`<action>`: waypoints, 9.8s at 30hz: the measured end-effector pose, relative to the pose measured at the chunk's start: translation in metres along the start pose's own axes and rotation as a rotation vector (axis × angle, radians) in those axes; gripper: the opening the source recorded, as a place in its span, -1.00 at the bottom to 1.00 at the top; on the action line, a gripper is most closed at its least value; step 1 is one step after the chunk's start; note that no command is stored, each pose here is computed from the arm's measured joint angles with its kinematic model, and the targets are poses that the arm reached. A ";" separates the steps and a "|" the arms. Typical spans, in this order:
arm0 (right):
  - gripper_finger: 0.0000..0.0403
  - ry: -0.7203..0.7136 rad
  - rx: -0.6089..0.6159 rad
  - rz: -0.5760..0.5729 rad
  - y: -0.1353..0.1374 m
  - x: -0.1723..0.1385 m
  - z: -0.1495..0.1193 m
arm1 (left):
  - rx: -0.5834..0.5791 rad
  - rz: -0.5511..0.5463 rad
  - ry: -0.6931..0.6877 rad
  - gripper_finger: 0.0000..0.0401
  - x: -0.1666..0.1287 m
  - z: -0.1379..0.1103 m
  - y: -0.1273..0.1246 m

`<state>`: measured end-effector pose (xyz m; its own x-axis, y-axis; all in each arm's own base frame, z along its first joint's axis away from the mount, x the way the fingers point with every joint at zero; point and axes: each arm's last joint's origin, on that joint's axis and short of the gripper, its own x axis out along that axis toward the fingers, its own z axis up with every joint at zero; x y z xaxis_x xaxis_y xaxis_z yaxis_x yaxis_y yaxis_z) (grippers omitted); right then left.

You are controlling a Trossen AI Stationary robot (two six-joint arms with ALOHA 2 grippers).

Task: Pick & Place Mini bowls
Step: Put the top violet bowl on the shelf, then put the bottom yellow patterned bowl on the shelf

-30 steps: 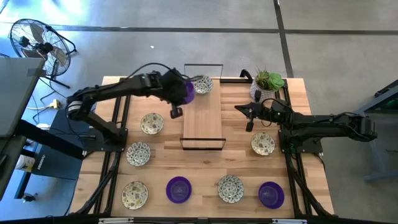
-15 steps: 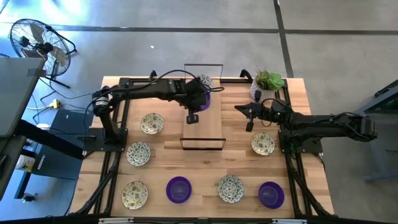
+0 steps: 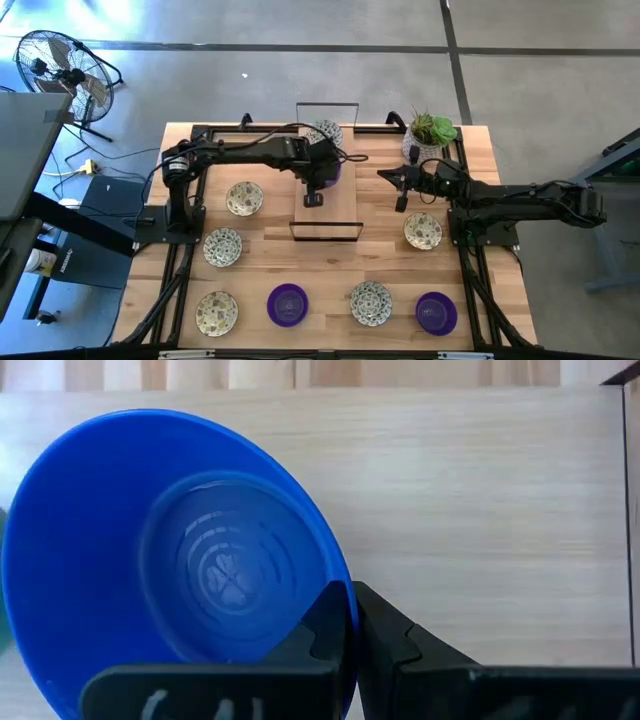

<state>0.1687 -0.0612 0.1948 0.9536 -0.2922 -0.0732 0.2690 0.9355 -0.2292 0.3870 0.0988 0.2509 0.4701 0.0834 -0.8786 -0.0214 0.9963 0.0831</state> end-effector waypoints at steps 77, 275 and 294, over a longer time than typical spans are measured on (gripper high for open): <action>-0.99 0.013 -0.014 0.003 0.000 0.000 -0.001 | -0.070 0.237 -0.027 -0.98 -0.070 0.028 0.001; -0.99 0.038 -0.005 0.002 0.001 0.000 -0.004 | -0.751 -0.163 -0.228 -0.98 -0.099 -0.126 0.022; -0.99 0.036 -0.005 0.008 0.001 0.000 -0.004 | -0.724 -0.241 -0.131 -0.98 -0.060 -0.067 0.005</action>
<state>0.1685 -0.0612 0.1910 0.9502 -0.2914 -0.1104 0.2602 0.9369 -0.2332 0.2992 0.0998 0.2725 0.6343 -0.0959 -0.7671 -0.4556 0.7553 -0.4711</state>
